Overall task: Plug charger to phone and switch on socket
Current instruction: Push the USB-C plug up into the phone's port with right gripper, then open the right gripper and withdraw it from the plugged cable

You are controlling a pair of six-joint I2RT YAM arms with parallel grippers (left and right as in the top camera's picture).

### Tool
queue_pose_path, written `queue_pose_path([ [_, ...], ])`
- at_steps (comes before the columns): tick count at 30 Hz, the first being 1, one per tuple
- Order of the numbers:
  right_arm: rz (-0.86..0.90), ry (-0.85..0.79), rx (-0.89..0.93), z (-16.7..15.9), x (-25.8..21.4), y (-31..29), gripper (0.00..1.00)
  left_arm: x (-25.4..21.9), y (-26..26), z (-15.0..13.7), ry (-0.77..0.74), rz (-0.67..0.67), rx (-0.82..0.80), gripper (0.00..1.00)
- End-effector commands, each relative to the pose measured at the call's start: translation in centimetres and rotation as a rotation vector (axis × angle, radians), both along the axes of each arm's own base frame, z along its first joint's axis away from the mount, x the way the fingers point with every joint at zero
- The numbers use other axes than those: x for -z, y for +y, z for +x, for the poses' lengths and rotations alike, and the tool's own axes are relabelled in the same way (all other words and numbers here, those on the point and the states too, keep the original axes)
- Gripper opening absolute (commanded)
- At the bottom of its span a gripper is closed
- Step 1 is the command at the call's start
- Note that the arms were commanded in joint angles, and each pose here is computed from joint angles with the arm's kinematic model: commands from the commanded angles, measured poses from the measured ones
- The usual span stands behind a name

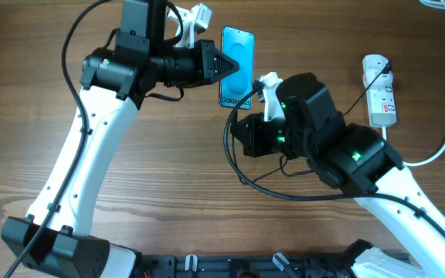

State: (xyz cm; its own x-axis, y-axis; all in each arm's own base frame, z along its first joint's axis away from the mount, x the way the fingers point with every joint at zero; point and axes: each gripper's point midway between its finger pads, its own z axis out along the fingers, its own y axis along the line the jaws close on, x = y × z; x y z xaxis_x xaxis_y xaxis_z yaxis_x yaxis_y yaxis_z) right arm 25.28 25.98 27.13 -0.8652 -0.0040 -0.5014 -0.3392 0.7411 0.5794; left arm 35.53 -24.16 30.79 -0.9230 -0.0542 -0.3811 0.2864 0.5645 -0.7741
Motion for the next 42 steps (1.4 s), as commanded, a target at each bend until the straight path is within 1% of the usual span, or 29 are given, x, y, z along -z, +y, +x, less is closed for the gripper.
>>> queue_pose_path([
  [1, -0.02, -0.115, 0.016, 1.3, -1.5, -0.5, 0.05, -0.4, -0.4, -0.8, 0.001, -0.015, 0.042, 0.04],
  [3, -0.044, -0.133, 0.05, 1.9, -1.4, -1.0, 0.05, -0.2, -0.4, -1.0, 0.009, -0.012, 0.042, 0.04],
  [6, -0.028, -0.159, 0.057, 2.3, -1.9, -0.8, 0.05, -0.2, -0.4, -1.2, 0.022, -0.018, 0.05, 0.04],
  [7, -0.031, -0.175, 0.072, 2.7, -2.1, -0.9, 0.08, -0.5, -0.7, -1.6, 0.027, -0.038, 0.069, 0.04],
  [9, -0.042, -0.194, 0.099, 3.2, -2.3, -1.2, 0.08, -0.7, -0.8, -1.9, 0.035, -0.053, 0.085, 0.04],
  [13, -0.026, -0.211, 0.102, 3.5, -2.7, -1.0, 0.09, -0.5, -0.8, -2.1, 0.072, -0.055, 0.072, 0.04],
  [15, -0.03, -0.213, 0.104, 3.5, -2.7, -1.1, 0.14, -0.4, -0.8, -2.1, 0.077, -0.054, 0.072, 0.04],
  [20, -0.059, -0.218, 0.134, 3.9, -2.4, -1.7, 0.14, -0.5, -0.8, -2.6, 0.095, -0.062, 0.084, 0.04],
  [24, -0.063, -0.203, 0.132, 3.7, -2.2, -1.7, 0.27, -0.3, -0.7, -2.3, 0.09, -0.05, 0.073, 0.04],
  [25, -0.066, -0.169, 0.147, 3.4, -1.7, -2.0, 0.4, 0.0, -0.5, -2.0, 0.076, -0.029, 0.06, 0.04],
  [26, -0.073, -0.154, 0.146, 3.2, -1.4, -2.1, 0.48, 0.1, -0.4, -1.9, 0.052, -0.016, 0.066, 0.04],
  [27, -0.077, -0.135, 0.149, 3.0, -1.1, -2.2, 0.59, 0.1, -0.4, -1.9, 0.038, -0.013, 0.075, 0.04],
  [28, -0.076, -0.093, 0.179, 2.8, -0.7, -2.7, 0.79, 0.1, -0.4, -1.9, 0.021, -0.009, 0.086, 0.04],
  [29, -0.069, -0.062, 0.197, 2.5, -0.5, -3.1, 0.88, 0.1, -0.4, -1.9, -0.002, -0.003, 0.1, 0.04],
  [31, -0.047, -0.019, 0.22, 2.3, -0.8, -5.0, 0.99, 0.1, -0.4, -1.9, -0.043, 0.006, 0.125, 0.04],
  [33, -0.06, 0.014, 0.285, 2.6, -0.5, -7.6, 0.99, -0.2, -0.7, -2.3, -0.083, -0.003, 0.169, 0.04],
  [35, -0.103, 0.074, 0.383, 2.8, 0.5, -11.2, 1.0, -1.2, -1.3, -3.4, -0.161, -0.057, 0.278, 0.04],
  [36, -0.137, 0.094, 0.398, 2.8, 1.2, -12.9, 1.0, -1.9, -1.7, -4.1, -0.213, -0.096, 0.345, 0.04],
  [37, -0.167, 0.118, 0.402, 2.7, 1.9, -14.3, 1.0, -2.2, -1.8, -4.4, -0.246, -0.111, 0.378, 0.04],
  [39, -0.204, 0.172, 0.42, 2.2, 3.0, -15.9, 1.0, -2.4, -1.9, -4.3, -0.263, -0.114, 0.381, 0.04],
  [42, -0.222, 0.208, 0.364, 1.8, 3.9, -15.6, 1.0, -2.8, -2.1, -4.6, -0.311, -0.137, 0.421, 0.04],
])
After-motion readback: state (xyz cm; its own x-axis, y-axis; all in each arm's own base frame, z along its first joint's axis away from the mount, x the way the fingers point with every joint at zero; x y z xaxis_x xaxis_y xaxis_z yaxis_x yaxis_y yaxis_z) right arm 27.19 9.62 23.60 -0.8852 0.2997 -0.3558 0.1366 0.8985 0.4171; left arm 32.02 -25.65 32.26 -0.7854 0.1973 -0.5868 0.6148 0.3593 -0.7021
